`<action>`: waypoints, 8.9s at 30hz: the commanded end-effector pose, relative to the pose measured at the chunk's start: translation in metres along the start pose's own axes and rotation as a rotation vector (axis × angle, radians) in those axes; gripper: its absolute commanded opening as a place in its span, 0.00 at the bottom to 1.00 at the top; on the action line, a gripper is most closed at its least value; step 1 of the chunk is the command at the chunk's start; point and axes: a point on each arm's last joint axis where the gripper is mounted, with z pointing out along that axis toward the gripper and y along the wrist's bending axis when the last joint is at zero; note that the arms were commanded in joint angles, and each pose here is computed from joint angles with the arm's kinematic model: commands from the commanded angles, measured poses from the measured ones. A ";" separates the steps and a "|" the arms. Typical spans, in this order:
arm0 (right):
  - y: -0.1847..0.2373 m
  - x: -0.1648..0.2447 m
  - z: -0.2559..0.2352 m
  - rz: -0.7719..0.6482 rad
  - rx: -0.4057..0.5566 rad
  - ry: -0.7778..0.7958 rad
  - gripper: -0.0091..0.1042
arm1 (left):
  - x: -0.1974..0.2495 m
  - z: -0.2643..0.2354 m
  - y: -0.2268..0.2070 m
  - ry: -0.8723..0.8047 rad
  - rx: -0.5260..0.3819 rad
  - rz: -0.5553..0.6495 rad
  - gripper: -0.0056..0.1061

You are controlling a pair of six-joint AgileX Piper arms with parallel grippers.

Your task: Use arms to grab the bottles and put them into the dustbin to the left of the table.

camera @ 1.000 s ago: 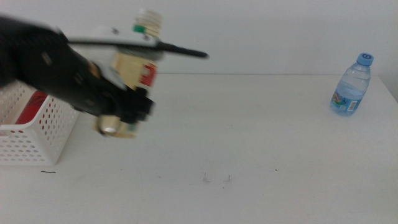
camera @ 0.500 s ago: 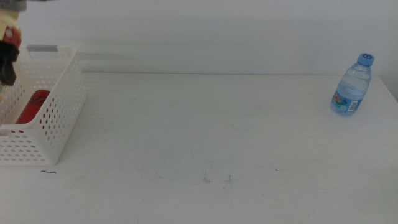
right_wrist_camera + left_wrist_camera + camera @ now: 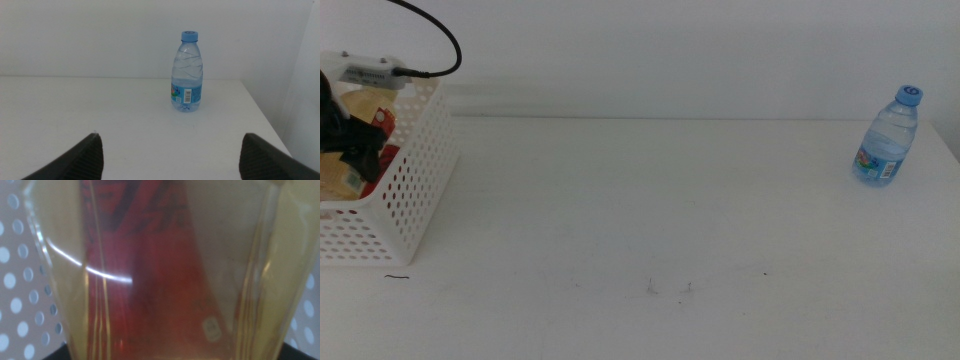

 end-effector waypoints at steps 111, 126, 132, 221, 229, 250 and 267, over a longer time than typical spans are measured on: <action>-0.011 0.020 0.168 0.038 0.121 0.103 0.90 | 0.243 -0.273 -0.193 -1.116 0.476 0.359 0.89; -0.017 0.037 0.294 -0.064 0.180 0.087 0.90 | 0.243 -0.273 -0.193 -1.116 0.476 0.359 0.89; -0.017 0.052 0.329 -0.051 0.180 0.120 0.90 | 0.243 -0.273 -0.193 -1.116 0.476 0.359 0.89; 0.086 -0.232 0.076 -0.217 -0.509 0.287 0.86 | 0.244 -0.273 -0.193 -1.117 0.476 0.359 0.89; 0.086 -0.232 0.076 -0.215 -0.509 0.288 0.86 | 0.238 -0.259 -0.191 -1.125 0.365 0.392 0.89; 0.086 -0.232 0.076 -0.215 -0.509 0.288 0.86 | 0.235 -0.015 -0.229 -1.216 0.441 0.176 0.89; 0.086 -0.232 0.076 -0.215 -0.509 0.288 0.86 | 0.112 0.069 -0.285 -1.245 0.383 0.110 0.89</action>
